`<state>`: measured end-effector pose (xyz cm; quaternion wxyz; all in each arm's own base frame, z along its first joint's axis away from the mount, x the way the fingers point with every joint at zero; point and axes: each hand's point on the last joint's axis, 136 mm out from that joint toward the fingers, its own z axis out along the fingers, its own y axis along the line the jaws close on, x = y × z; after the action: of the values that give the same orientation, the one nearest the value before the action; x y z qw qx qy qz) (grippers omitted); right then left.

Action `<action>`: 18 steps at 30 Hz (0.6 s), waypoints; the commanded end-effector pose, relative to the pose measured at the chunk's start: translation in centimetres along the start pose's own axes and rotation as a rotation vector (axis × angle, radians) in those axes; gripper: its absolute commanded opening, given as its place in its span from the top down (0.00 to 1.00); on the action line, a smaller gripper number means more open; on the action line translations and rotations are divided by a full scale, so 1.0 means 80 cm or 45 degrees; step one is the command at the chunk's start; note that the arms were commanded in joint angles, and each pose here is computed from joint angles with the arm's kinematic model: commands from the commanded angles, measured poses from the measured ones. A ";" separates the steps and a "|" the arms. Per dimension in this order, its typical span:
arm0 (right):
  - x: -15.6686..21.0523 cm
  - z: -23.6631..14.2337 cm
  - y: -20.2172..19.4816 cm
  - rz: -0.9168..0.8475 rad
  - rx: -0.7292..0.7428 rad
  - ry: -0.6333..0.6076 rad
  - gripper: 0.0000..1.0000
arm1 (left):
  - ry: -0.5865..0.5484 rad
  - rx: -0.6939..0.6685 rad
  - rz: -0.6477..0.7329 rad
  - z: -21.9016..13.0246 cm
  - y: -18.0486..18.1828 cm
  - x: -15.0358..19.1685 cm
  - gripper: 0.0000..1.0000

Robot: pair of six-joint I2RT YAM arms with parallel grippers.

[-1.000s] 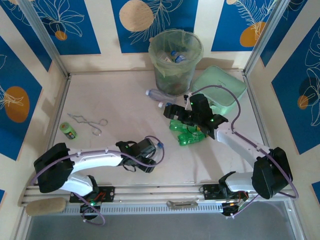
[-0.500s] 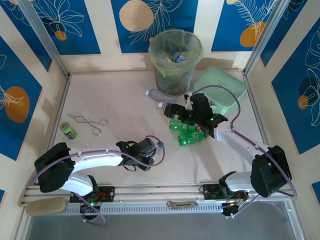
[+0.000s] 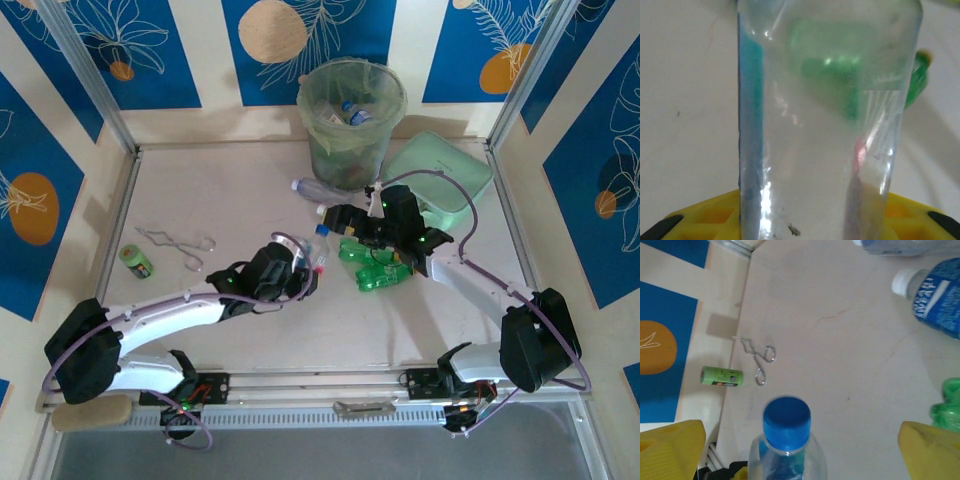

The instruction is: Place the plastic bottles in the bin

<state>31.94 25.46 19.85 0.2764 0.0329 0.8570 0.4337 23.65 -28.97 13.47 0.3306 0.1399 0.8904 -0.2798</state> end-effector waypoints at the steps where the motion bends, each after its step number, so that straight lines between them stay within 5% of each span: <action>1: 0.011 0.006 0.026 -0.010 -0.121 0.046 0.01 | -0.163 0.176 -0.046 -0.004 -0.034 -0.048 0.59; 9: 0.023 0.016 0.029 -0.031 -0.109 0.073 0.01 | -0.234 0.222 -0.047 -0.005 -0.042 -0.066 0.59; 18: 0.028 0.025 0.027 -0.044 -0.109 0.102 0.14 | -0.251 0.216 -0.015 0.002 -0.044 -0.077 0.59</action>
<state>30.68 28.41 19.42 0.2535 -0.0031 0.8509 0.4601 25.88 -31.50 17.13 0.3849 0.1275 0.8428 -0.3539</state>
